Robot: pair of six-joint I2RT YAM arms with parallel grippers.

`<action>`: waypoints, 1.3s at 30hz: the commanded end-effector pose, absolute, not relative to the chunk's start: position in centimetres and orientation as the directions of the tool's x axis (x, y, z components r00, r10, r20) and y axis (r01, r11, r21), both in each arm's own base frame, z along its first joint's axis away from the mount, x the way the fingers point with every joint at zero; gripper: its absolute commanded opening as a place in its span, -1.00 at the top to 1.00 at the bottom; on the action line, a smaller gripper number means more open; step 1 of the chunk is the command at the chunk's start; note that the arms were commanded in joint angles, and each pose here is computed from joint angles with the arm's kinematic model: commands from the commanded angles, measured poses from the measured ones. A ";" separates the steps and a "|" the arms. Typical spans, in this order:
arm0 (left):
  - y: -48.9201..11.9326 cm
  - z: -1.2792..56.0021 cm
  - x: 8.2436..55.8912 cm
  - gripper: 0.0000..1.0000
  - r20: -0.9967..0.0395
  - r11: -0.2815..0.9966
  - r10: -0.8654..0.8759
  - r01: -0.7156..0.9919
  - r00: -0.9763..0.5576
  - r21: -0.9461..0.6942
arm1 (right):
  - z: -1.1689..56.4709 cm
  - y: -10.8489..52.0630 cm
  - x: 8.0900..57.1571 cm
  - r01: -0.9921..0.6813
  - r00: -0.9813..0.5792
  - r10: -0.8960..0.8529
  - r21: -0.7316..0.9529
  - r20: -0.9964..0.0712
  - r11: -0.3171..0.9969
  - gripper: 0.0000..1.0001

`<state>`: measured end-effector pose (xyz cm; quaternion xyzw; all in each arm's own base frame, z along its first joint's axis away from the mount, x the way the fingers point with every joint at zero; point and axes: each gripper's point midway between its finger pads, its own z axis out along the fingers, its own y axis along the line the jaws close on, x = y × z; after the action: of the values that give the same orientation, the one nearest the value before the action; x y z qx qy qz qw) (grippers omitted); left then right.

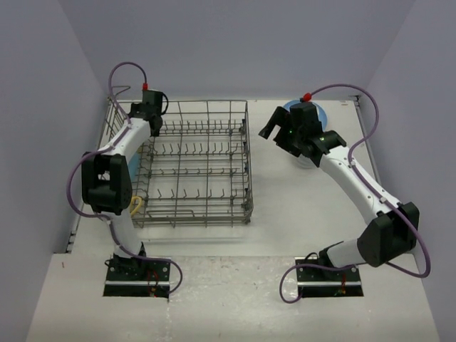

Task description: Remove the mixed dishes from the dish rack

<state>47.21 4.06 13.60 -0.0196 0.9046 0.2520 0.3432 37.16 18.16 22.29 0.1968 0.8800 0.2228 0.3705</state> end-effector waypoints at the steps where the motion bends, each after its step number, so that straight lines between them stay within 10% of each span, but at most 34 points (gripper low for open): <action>1: 5.6 16.0 47.7 -0.12 -0.649 0.830 0.140 -0.268 -0.748 0.488 | 21.5 16.4 36.5 0.229 -0.633 0.518 0.499 -0.575 0.835 -0.98; 10: 6.3 17.2 46.7 1.00 -0.663 0.806 0.125 -0.314 -0.738 0.501 | 21.5 14.6 36.1 0.269 -0.610 0.535 0.483 -0.584 0.833 -0.98; 27: 3.5 30.4 47.0 1.00 -0.901 0.907 0.217 -0.264 -0.375 0.328 | 24.0 17.6 36.8 0.014 -0.672 0.374 0.493 -0.640 0.870 -0.98; 33: -4.1 33.2 43.8 1.00 -0.945 0.944 0.302 0.174 -0.123 0.279 | 26.6 20.2 36.6 -0.177 -0.681 0.289 0.534 -0.673 0.827 -0.98; 39: -15.9 35.0 35.9 1.00 -0.912 0.623 0.342 0.672 0.227 0.400 | 30.1 23.4 36.1 -0.315 -0.737 0.213 0.605 -0.642 0.731 -0.98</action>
<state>39.44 -8.21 30.14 0.2509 0.7561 -0.0293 0.6037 36.54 21.37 26.90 0.0270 0.8765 0.3123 0.3654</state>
